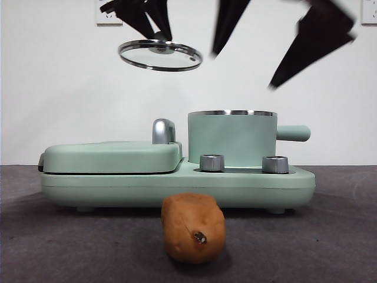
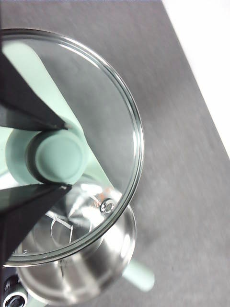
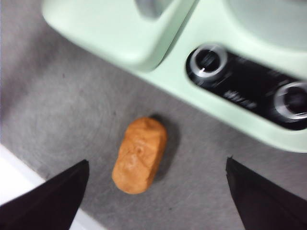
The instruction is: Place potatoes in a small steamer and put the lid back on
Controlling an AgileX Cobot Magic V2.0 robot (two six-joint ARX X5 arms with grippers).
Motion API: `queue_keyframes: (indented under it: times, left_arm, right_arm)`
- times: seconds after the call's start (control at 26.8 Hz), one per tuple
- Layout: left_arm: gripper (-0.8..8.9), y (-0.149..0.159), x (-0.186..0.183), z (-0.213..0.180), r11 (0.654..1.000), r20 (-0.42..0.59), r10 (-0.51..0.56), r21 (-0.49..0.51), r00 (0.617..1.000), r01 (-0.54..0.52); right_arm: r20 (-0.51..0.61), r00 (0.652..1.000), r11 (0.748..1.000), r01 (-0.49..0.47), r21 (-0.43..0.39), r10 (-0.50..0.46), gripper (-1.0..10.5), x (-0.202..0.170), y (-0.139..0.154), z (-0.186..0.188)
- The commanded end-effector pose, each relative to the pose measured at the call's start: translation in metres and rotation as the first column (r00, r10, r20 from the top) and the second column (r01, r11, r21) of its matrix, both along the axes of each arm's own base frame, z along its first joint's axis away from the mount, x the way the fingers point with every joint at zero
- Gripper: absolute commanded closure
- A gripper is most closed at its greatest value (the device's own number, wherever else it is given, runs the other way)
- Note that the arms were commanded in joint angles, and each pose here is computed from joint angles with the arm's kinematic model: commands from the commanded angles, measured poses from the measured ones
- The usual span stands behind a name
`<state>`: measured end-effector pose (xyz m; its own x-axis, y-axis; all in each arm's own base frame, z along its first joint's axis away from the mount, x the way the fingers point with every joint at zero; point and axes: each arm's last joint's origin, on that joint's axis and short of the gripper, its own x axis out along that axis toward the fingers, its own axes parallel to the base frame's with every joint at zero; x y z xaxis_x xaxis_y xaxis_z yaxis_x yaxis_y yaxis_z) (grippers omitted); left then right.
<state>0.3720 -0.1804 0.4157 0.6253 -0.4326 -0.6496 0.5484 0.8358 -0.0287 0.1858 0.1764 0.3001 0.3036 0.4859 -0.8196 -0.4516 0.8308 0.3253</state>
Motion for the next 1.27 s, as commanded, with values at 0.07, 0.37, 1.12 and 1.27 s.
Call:
queue_keyframes:
  times: [0.07,0.37,1.12,1.27]
  left_arm:
    - [7.97,0.013,-0.007,0.024,0.998,0.068,0.028,-0.054,0.997,-0.024]
    - [7.97,0.029,-0.011,0.033,0.996,0.072,0.061,-0.067,0.996,-0.056]
    - [7.97,0.032,-0.017,0.038,0.996,0.074,0.061,-0.067,0.995,-0.056]
    - [7.97,0.035,-0.015,0.038,0.996,0.074,0.071,-0.067,0.995,-0.066]
  right_arm:
    - [-0.103,0.995,0.998,0.002,-0.058,-0.008,4.9,0.01,0.03,-0.028]
    - [-0.185,0.982,0.99,-0.07,-0.125,0.046,4.9,0.015,0.068,-0.075]
    - [-0.269,0.96,0.97,-0.133,-0.203,0.076,8.5,0.016,0.09,-0.114]
    - [-0.246,0.965,0.97,-0.138,-0.199,0.086,8.5,0.027,0.086,-0.088]
